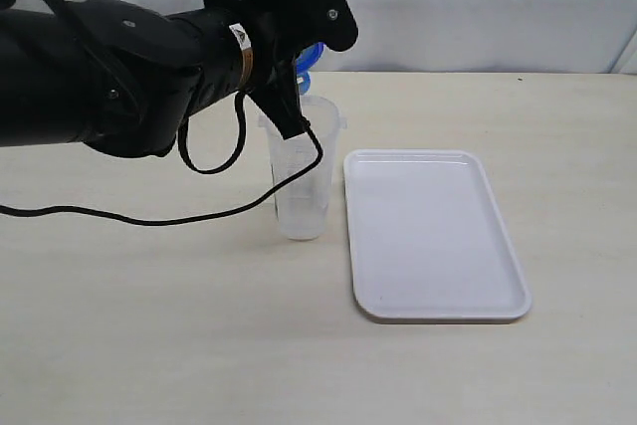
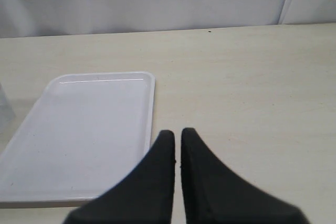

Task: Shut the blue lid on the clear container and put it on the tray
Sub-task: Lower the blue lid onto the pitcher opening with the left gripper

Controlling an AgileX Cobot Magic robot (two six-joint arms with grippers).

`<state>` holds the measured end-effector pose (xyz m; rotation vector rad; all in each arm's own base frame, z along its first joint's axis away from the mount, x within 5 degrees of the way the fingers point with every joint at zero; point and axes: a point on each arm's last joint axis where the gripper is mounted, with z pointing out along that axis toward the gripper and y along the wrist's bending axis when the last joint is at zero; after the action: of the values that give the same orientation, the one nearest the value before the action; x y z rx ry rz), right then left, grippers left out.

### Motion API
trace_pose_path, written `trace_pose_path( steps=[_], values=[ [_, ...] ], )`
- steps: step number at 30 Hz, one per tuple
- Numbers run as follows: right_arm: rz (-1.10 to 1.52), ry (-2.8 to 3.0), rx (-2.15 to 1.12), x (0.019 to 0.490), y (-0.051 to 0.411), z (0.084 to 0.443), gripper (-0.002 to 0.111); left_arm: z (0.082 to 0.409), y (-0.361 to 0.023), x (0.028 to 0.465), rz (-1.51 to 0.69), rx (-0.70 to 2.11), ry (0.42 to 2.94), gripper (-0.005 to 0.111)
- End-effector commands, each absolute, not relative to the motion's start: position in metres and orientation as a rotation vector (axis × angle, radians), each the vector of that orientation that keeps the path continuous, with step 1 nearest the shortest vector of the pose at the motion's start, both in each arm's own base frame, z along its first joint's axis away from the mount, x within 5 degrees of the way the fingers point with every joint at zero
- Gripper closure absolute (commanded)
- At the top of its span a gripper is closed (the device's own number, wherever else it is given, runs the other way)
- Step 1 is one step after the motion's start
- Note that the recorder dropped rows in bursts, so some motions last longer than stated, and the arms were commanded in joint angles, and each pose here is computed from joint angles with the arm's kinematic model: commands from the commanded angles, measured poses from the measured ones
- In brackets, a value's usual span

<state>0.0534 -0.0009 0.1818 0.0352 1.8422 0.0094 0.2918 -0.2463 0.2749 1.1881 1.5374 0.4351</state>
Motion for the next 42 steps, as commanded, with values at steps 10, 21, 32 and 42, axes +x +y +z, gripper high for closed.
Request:
trace_pose_path(
  steps=[10, 21, 32, 42],
  values=[
    [0.01, 1.827, 0.041, 0.053, -0.001, 0.182, 0.104, 0.276, -0.262, 0.277, 0.511, 1.321, 1.429, 0.107],
    [0.01, 1.827, 0.041, 0.053, -0.001, 0.182, 0.104, 0.265, -0.269, 0.259, 0.582, 1.404, 1.386, 0.107],
    [0.01, 1.827, 0.041, 0.053, -0.001, 0.182, 0.104, 0.254, -0.268, 0.253, 0.569, 1.429, 1.419, 0.107],
    [0.01, 1.827, 0.041, 0.053, -0.001, 0.182, 0.104, 0.239, -0.262, 0.248, 0.575, 1.48, 1.437, 0.107]
  ],
)
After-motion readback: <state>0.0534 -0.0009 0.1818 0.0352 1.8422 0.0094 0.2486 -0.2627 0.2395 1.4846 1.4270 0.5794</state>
